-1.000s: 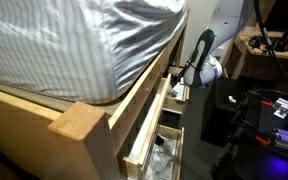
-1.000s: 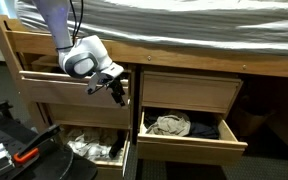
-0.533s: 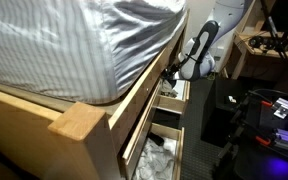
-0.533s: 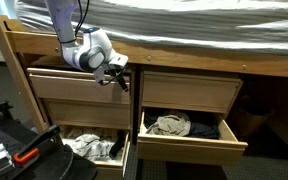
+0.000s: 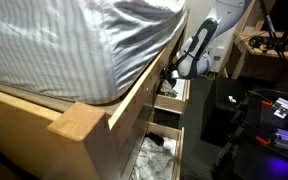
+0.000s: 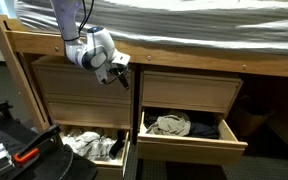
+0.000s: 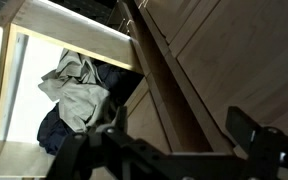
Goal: Pull out the red shirt from the topmost drawer on the left and put it inside the topmost drawer on the right, close the topmost drawer on the right then close the topmost drawer on the left
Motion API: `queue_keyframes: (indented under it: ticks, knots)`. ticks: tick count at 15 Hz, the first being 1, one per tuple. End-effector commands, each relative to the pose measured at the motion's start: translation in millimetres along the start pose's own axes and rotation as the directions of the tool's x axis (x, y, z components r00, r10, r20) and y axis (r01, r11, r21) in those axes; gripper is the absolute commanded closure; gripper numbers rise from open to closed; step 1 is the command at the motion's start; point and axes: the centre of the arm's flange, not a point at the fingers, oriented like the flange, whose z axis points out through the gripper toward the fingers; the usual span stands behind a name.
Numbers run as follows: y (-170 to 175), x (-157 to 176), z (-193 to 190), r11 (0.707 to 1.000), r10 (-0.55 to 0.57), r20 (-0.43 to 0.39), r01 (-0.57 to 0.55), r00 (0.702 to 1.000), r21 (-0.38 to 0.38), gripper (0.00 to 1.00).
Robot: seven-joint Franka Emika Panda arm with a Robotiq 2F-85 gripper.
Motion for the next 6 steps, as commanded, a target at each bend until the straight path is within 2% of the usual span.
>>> queue_keyframes:
  ticks: [1,6]
  knots:
    - [0.1,0.0,0.0,1.000,0.000,0.000,0.000,1.000,0.000,0.00]
    - [1.0,0.7,0.0,1.000,0.000,-0.001,0.000,1.000,-0.002,0.00]
